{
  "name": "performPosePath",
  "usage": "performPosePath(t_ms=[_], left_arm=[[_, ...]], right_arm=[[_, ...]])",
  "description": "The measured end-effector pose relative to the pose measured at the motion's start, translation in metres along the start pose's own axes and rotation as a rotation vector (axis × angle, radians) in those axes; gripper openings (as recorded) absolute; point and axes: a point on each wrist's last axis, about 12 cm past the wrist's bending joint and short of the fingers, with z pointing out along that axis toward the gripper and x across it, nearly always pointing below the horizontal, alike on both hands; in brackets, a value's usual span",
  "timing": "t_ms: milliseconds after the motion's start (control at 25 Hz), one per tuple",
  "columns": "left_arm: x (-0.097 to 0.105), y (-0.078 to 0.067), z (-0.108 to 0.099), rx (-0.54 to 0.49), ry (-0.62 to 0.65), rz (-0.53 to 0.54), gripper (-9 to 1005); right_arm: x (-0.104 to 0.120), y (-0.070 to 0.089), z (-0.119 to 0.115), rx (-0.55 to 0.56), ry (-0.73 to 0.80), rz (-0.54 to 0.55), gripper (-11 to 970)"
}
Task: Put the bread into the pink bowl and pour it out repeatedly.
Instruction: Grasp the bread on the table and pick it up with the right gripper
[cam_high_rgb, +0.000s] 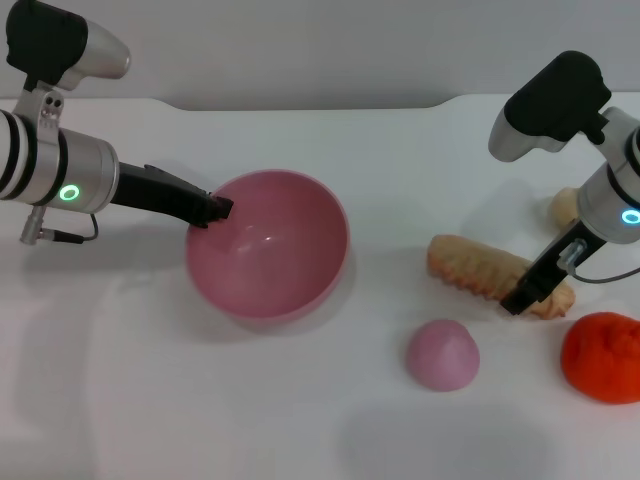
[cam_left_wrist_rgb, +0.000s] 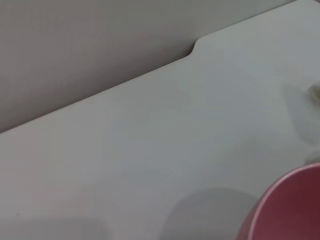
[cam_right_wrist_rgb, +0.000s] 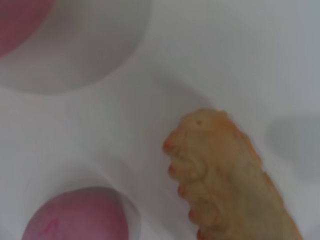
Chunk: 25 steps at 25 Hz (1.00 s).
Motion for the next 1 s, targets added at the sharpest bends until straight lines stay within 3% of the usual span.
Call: performPosePath(t_ms=[240,440,1000], left_arm=[[0.0016,0.0001,0.0001,0.001,0.002,-0.004,86],[0.0030,0.0003,-0.0001,0.001,0.004,-0.006,88],[0.0011,-0.0008,0.0002,0.006,0.004,0.000,92]], right_arm=[[-0.0014,-0.0018,-0.0001,0.018,-0.020,-0.002,551],[-0.0005,-0.0040,-0.0016,0.040,-0.054,0.002,341],[-0.0006,-0.0026,-0.0018,0.050,-0.056,-0.012,215]])
